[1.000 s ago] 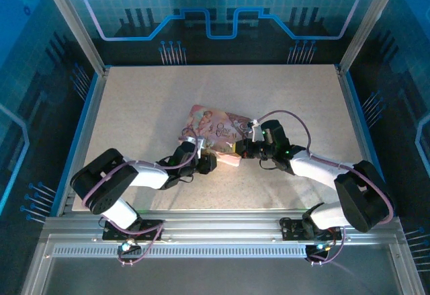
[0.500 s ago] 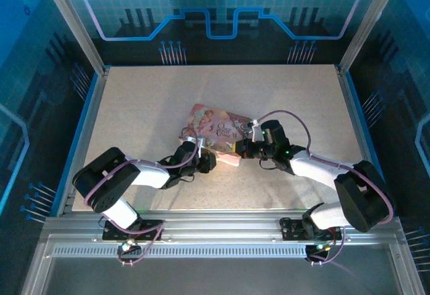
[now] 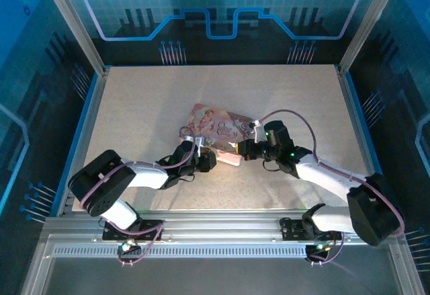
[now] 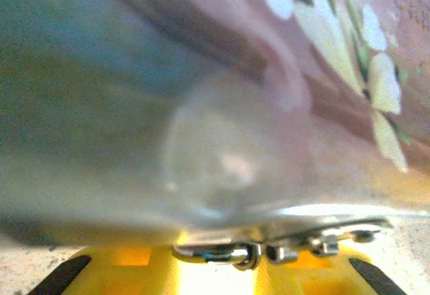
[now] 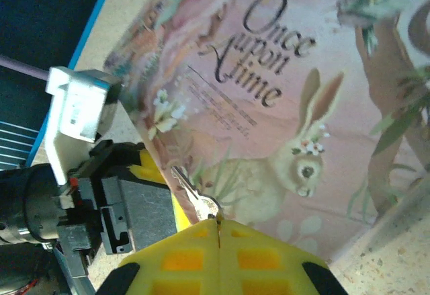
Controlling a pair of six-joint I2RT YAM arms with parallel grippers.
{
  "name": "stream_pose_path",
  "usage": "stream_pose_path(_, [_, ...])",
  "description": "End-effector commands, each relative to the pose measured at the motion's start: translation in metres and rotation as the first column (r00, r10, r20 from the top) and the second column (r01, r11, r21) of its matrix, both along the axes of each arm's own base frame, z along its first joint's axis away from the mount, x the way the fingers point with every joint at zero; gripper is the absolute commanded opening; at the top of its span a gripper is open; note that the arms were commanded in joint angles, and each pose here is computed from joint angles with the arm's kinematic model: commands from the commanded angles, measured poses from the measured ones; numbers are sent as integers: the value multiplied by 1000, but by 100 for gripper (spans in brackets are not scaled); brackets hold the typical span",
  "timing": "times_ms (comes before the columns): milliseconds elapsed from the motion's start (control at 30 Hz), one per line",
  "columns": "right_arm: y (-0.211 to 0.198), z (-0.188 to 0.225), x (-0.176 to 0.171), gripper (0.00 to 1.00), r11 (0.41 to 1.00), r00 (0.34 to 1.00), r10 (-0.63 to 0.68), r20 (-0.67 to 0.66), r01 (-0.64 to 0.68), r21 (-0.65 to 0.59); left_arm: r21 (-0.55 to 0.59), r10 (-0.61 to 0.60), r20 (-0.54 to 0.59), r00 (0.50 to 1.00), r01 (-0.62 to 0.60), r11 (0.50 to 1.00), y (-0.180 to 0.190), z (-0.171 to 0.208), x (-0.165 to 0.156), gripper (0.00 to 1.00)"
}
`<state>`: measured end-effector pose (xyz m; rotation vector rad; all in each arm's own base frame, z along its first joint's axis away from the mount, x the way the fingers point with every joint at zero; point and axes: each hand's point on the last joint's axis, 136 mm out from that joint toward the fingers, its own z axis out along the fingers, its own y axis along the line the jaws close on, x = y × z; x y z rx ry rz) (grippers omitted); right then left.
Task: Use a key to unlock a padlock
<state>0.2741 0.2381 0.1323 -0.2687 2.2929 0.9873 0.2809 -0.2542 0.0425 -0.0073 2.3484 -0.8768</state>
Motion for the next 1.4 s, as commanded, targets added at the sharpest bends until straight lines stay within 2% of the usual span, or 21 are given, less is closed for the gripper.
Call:
stream_pose_path(0, [-7, -4, -14, 2, 998, 998, 32, 52, -29, -58, -99, -17, 30, 999, 20, 995, -18, 35, 7, 27])
stream_pose_path(267, [-12, -19, -40, 2, 992, 984, 60, 169, -40, -120, -172, -11, -35, 999, 5, 985, -26, 53, 5, 25])
stream_pose_path(567, [-9, -33, -43, 1, 987, 956, 21, 292, 28, -161, -224, 13, -117, 993, -39, 974, -32, 64, 6, 25])
stream_pose_path(900, [2, -41, -45, 1, 982, 967, 74, 244, -28, -186, -208, 28, -127, 992, -54, 977, -29, 58, 6, 25])
stream_pose_path(1267, [10, -23, -47, 1, 983, 969, 101, 226, -62, -173, -165, 45, -202, 978, -79, 983, -24, 13, 0, 26])
stream_pose_path(1367, [11, -16, -46, 1, 984, 969, 100, 225, -62, -170, -167, 46, -211, 976, -83, 983, -24, 7, -1, 31])
